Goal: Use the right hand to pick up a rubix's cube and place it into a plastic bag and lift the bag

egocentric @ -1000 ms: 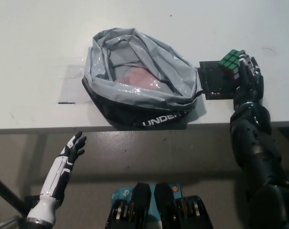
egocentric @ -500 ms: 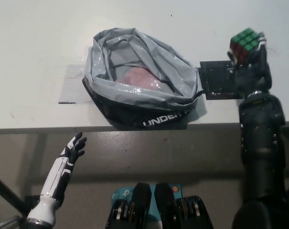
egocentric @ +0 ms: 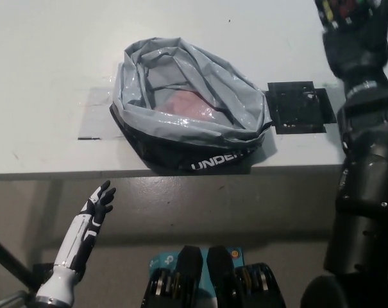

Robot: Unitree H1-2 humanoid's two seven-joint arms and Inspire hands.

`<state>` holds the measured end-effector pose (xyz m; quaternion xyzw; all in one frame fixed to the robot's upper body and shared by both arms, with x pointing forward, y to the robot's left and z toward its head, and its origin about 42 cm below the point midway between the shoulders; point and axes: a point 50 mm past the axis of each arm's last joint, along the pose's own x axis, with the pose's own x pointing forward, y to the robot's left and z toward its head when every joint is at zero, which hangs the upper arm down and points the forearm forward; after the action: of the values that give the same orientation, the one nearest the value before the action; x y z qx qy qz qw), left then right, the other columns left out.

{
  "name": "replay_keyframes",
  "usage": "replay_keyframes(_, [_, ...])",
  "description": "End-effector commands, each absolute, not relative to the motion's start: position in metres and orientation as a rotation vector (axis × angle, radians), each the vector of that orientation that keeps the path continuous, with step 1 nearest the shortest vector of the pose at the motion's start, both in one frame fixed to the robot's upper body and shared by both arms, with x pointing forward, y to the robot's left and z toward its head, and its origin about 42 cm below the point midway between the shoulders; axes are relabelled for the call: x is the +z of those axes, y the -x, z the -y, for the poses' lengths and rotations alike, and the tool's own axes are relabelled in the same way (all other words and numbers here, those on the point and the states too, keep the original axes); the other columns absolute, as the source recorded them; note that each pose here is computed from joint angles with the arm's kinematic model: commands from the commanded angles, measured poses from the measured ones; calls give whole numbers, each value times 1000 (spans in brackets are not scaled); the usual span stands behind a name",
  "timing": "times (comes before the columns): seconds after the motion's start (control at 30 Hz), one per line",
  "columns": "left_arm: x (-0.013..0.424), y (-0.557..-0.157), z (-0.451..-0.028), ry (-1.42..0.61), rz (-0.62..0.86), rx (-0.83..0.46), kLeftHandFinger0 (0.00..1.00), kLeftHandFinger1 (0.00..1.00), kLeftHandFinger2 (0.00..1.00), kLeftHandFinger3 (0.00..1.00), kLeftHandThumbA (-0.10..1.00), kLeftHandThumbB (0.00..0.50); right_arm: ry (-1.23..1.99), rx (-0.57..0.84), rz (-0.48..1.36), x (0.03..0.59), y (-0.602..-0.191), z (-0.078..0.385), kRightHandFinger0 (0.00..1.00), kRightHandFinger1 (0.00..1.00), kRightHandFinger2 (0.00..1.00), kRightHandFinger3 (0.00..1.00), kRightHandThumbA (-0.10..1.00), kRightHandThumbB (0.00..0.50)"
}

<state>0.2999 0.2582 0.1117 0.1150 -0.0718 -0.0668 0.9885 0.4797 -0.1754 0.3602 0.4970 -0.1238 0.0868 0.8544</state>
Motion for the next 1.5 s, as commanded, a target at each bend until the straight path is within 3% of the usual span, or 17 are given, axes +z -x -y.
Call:
replay_keyframes(0.0, [119, -298, -260, -260, 208, -135, 989, 1000, 1000, 1000, 986, 66, -801, 300, 280, 381, -479, 137, 0, 472, 912, 977, -100, 52])
replay_keyframes(0.2, [120, -297, -260, -263, 202, -139, 979, 1000, 1000, 1000, 988, 76, -612, 281, 258, 364, -495, 117, 0, 489, 881, 957, -100, 80])
replay_keyframes(0.37, [120, -296, -259, -267, 204, -139, 977, 1000, 1000, 1000, 985, 68, -442, 253, 259, 353, -511, 103, 0, 501, 871, 877, -100, 102])
replay_keyframes(0.4, [120, -296, -259, -268, 204, -139, 977, 1000, 1000, 1000, 985, 66, -406, 244, 256, 352, -514, 101, 0, 483, 876, 853, -100, 129])
replay_keyframes(0.5, [121, -297, -259, -266, 207, -139, 974, 1000, 1000, 1000, 981, 64, -259, 220, 270, 351, -523, 96, 11, 509, 923, 875, -100, 118])
replay_keyframes(0.7, [121, -298, -257, -265, 208, -141, 973, 1000, 1000, 1000, 972, 80, -61, 173, 300, 341, -537, 94, 24, 515, 885, 867, -100, 122])
replay_keyframes(0.87, [123, -300, -257, -272, 211, -150, 971, 1000, 1000, 1000, 962, 83, 44, 137, 330, 333, -538, 92, 76, 553, 937, 895, -100, 123])
replay_keyframes(1.0, [124, -302, -256, -283, 214, -156, 958, 1000, 1000, 1000, 970, 89, 67, 173, 366, 333, -536, 91, 17, 489, 881, 878, -100, 151])
replay_keyframes(1.07, [122, -301, -254, -284, 212, -159, 951, 1000, 1000, 1000, 976, 96, 64, 210, 355, 335, -533, 92, 51, 521, 890, 903, -100, 165])
replay_keyframes(1.13, [122, -302, -252, -278, 212, -165, 951, 1000, 1000, 1000, 974, 91, 63, 256, 353, 337, -532, 93, 99, 531, 850, 875, -100, 180])
replay_keyframes(1.17, [121, -302, -252, -286, 215, -170, 944, 1000, 1000, 1000, 973, 80, 63, 316, 337, 339, -531, 94, 232, 630, 922, 936, -40, 225])
replay_keyframes(1.2, [121, -302, -252, -289, 216, -171, 941, 1000, 1000, 1000, 974, 78, 61, 330, 331, 339, -531, 94, 275, 603, 801, 856, 36, 224])
replay_keyframes(1.23, [120, -302, -252, -289, 215, -173, 931, 1000, 1000, 1000, 972, 79, 60, 351, 322, 339, -529, 95, 394, 713, 896, 914, 103, 268])
replay_keyframes(1.27, [119, -302, -251, -287, 212, -175, 927, 1000, 1000, 1000, 970, 81, 64, 376, 318, 339, -528, 96, 588, 833, 946, 945, 256, 312])
replay_keyframes(1.3, [115, -300, -249, -280, 201, -181, 929, 1000, 1000, 1000, 964, 87, 90, 436, 309, 337, -524, 100, 820, 998, 1000, 1000, 353, 316])
replay_keyframes(1.37, [114, -300, -247, -280, 198, -190, 929, 1000, 1000, 1000, 960, 81, 123, 496, 305, 338, -521, 104, 998, 1000, 1000, 1000, 422, 328])
replay_keyframes(1.47, [116, -305, -243, -269, 202, -195, 937, 1000, 1000, 1000, 928, 90, 163, 531, 315, 342, -519, 108, 1000, 1000, 1000, 1000, 516, 363])
